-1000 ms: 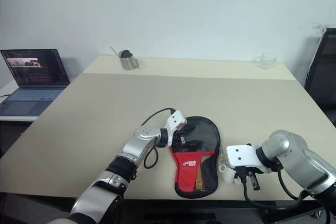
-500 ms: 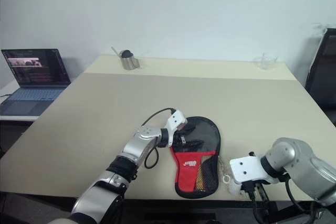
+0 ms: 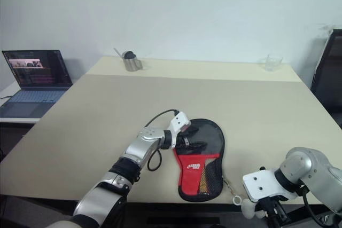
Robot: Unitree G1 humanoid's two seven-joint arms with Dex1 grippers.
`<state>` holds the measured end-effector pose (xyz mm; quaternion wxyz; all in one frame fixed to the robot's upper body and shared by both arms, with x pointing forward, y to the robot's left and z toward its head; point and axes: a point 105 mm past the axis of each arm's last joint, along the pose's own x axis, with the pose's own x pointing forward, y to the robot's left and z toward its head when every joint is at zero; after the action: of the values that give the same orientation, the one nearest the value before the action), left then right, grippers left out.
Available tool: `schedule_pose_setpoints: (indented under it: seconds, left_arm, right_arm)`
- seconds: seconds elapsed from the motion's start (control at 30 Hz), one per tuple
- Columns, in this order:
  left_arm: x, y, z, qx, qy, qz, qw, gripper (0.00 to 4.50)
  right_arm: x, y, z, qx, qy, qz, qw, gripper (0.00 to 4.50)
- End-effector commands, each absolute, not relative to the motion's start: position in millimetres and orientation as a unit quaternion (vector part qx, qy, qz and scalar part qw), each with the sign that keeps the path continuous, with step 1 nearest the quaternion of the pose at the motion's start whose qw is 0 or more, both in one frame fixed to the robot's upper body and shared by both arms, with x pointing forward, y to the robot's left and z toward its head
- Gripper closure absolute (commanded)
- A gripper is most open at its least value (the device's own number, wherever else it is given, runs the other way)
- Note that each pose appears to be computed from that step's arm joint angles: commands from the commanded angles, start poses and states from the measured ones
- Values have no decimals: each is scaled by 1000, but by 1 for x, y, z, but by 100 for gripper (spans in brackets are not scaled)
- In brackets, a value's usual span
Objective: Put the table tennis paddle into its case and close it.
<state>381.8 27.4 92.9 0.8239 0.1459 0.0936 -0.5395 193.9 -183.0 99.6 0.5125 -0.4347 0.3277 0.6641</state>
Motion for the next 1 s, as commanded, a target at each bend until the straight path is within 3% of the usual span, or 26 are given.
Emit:
schedule_pose_setpoints:
  seconds: [0.03, 0.5, 0.77, 0.8, 1.0]
  left_arm:
    - [380, 32, 81, 149, 118, -537, 822, 8]
    - [375, 36, 75, 158, 133, -544, 813, 8]
    - [376, 35, 76, 161, 130, -544, 814, 8]
    - [377, 35, 77, 160, 129, -544, 814, 8]
    - [376, 32, 76, 159, 127, -544, 814, 8]
  right_arm:
    - [183, -183, 101, -437, 323, 687, 482, 449]
    - [162, -179, 88, -413, 325, 710, 468, 449]
    - [179, -177, 90, -430, 313, 682, 502, 449]
    - [179, -177, 90, -431, 312, 682, 501, 387]
    - [177, -181, 87, -432, 321, 682, 495, 195]
